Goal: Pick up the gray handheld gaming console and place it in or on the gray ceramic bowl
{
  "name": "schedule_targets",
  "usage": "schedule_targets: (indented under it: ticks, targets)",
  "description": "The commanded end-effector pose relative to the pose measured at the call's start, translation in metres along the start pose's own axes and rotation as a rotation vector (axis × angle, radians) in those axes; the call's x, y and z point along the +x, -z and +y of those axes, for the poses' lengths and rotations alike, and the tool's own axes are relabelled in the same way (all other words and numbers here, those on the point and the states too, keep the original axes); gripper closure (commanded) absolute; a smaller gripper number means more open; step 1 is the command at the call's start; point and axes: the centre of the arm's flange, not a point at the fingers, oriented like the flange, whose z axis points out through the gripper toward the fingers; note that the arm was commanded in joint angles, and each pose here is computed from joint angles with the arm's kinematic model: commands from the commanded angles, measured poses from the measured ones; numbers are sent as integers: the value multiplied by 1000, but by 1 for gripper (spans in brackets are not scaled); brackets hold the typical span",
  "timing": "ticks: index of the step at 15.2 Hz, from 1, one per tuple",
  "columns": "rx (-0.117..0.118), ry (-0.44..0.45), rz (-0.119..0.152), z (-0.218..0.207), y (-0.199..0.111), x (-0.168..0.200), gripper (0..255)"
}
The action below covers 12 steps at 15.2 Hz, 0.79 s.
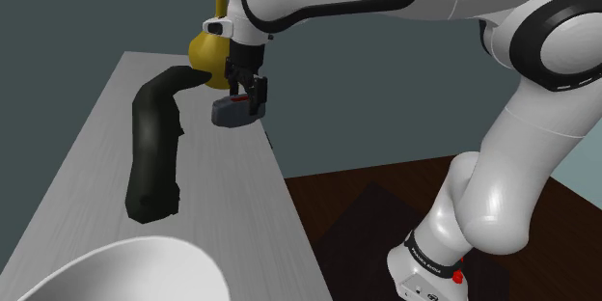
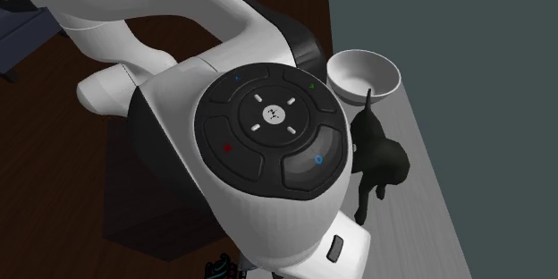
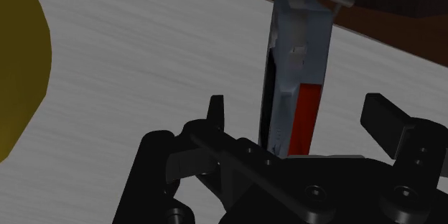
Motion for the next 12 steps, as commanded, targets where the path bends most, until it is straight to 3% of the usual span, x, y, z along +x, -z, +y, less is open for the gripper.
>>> schedule_targets:
  ticks: [1,2,12]
  targets:
    - [0,0,0,0,0,0,0]
    - [0,0,0,0,0,0,255]
    - [0,0,0,0,5,0,255]
